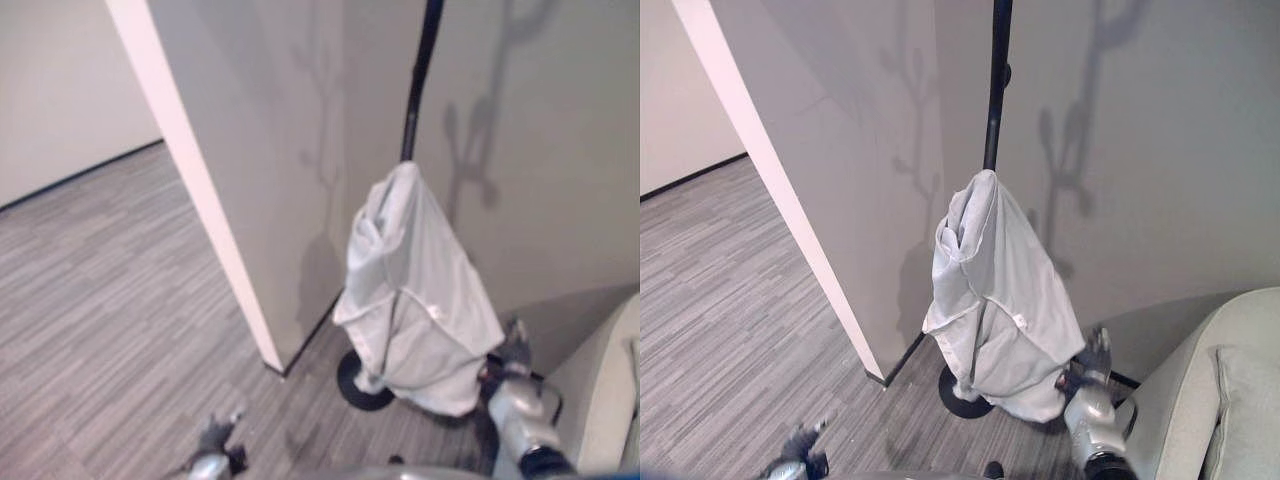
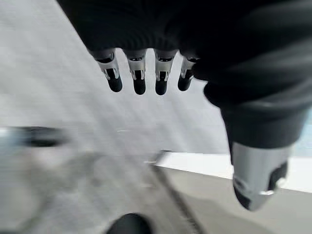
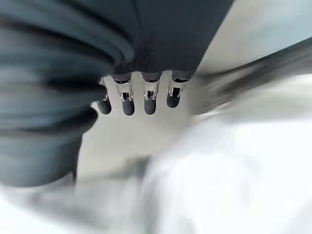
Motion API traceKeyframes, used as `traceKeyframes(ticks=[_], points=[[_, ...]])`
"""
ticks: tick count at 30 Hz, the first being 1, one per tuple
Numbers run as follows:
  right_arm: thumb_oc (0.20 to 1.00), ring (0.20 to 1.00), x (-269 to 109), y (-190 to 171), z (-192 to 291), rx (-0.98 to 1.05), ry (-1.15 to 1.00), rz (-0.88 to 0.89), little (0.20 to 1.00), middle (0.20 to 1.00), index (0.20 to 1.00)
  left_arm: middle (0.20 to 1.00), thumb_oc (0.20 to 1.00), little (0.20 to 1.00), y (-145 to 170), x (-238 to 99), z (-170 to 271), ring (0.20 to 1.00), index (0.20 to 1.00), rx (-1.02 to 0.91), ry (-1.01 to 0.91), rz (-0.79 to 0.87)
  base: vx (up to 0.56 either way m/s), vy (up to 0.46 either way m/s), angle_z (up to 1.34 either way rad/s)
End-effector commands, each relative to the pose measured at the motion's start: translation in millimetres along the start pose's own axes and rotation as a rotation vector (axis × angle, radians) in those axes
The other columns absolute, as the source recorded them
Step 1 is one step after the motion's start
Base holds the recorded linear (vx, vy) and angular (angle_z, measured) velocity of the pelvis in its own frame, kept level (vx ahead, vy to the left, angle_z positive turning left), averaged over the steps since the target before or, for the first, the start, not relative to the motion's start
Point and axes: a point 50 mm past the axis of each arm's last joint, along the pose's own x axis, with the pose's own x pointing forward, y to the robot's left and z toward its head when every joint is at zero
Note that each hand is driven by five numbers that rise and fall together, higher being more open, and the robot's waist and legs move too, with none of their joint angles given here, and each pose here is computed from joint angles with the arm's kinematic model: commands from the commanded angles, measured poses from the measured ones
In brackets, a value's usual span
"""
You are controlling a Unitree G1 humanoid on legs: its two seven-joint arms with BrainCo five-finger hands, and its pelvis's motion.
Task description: Hang the clothes on the sofa on the clothes rack.
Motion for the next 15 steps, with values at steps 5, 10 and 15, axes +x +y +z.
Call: traceKeyframes(ticks=[5, 10, 15], points=[[1.000, 1.000, -12.0, -13.8, -61.6, 0.299, 0.366, -0.151, 1.000, 1.000, 1.000, 1.000, 1.000, 1.000, -6.9, 1.2, 3.6, 1.000, 1.000, -0.092, 0.035, -0.050, 0.02, -0.002, 0.19], [1.000, 1.000, -17.6, -25.6, -74.7, 0.313, 0.439, -0.188, 1.000, 1.000, 1.000, 1.000, 1.000, 1.000, -16.8, 0.6, 7.3, 1.000, 1.000, -0.037, 0.015, -0.104, 0.00, 0.006, 0.10], [1.000, 1.000, -18.7, -25.2, -76.7, 0.334, 0.460, -0.193, 1.000, 1.000, 1.000, 1.000, 1.000, 1.000, -32.4, -0.5, 15.9, 1.000, 1.000, 0.036, -0.017, -0.158, 0.00, 0.007, 0.20]])
